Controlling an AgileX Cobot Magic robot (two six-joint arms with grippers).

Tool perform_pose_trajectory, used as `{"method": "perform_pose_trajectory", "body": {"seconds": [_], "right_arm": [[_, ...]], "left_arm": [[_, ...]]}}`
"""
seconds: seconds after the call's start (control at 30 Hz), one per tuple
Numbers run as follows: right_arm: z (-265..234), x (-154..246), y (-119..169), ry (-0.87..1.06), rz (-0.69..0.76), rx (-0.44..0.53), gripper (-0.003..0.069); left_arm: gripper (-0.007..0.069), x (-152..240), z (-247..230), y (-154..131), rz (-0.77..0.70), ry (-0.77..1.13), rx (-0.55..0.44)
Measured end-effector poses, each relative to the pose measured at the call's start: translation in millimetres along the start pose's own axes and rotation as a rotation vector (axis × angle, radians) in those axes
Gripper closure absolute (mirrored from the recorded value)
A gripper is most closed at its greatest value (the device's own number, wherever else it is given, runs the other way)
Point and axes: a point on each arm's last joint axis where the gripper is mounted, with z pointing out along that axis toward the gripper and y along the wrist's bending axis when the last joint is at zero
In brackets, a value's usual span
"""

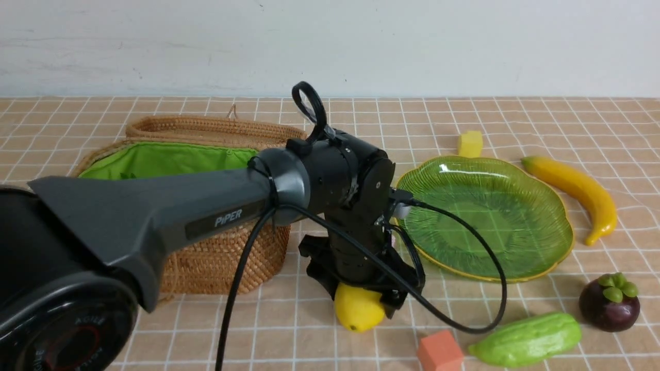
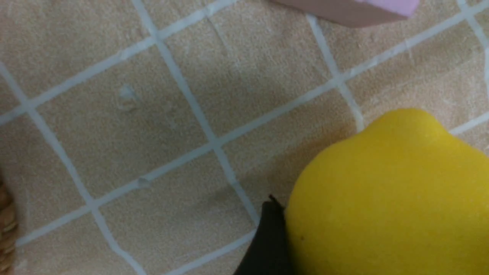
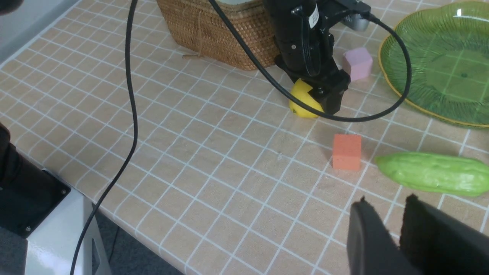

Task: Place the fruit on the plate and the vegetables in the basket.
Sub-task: Grab a lemon with your left arm and place it on the plate on the right, then take a chayote with your right arm and place it on the basket on the left.

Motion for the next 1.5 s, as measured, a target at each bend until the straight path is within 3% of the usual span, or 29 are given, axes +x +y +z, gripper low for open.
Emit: {"method": "perform_pose_trajectory", "body": {"seconds": [0.23, 0.33, 0.43, 0.57, 0.73, 0.8, 0.97, 1.13, 1.3, 1.5], "right_arm": [[0.0, 0.2, -1.2, 0.002, -0.004, 0.013, 0.0497], [-0.3, 1.1, -7.5, 0.012, -0.01, 0.083, 0.0497], [-1.6, 0.3, -19.6, 0.008, 0.016, 0.215, 0.0494], [-0.7, -5.5, -24.7, -0.04, 0.049, 0.261, 0.0491], [2.7, -9.5, -25.6, -0.05, 0.067, 0.255, 0.0484], [3.2, -9.8, -25.6, -0.049, 0.069, 0.252, 0.0484], [4.0, -9.1, -24.9, -0.035, 0.075, 0.242, 0.0484], [5.3, -9.5, -25.5, -0.029, 0.097, 0.243, 0.0485], [17.1, -11.9, -30.3, 0.061, 0.124, 0.244, 0.0485], [40.5, -18.2, -40.2, 0.201, 0.15, 0.244, 0.0482]], "left_arm": [[0.0041, 0.1, -4.6, 3.5, 0.027, -0.001, -0.038], [0.0041, -1.3, -27.2, 2.3, 0.065, -0.014, -0.049], [0.0041, -13.4, -77.8, -19.6, 0.246, -0.169, 0.002], [0.0041, -32.5, -107.4, -53.4, 0.408, -0.413, 0.103], [0.0041, -67.0, -77.7, -67.8, 0.433, -0.64, 0.134], [0.0041, -73.4, -62.3, -67.5, 0.427, -0.668, 0.132], [-0.0041, -84.1, -0.6, -66.3, 0.441, -0.732, 0.102], [-0.004, -86.5, 2.2, -65.0, 0.502, -0.765, 0.056], [0.0013, -78.3, -38.5, -61.7, 0.441, -0.67, 0.075], [0.02, -45.8, -129.5, -48.6, 0.321, -0.482, 0.077]]}}
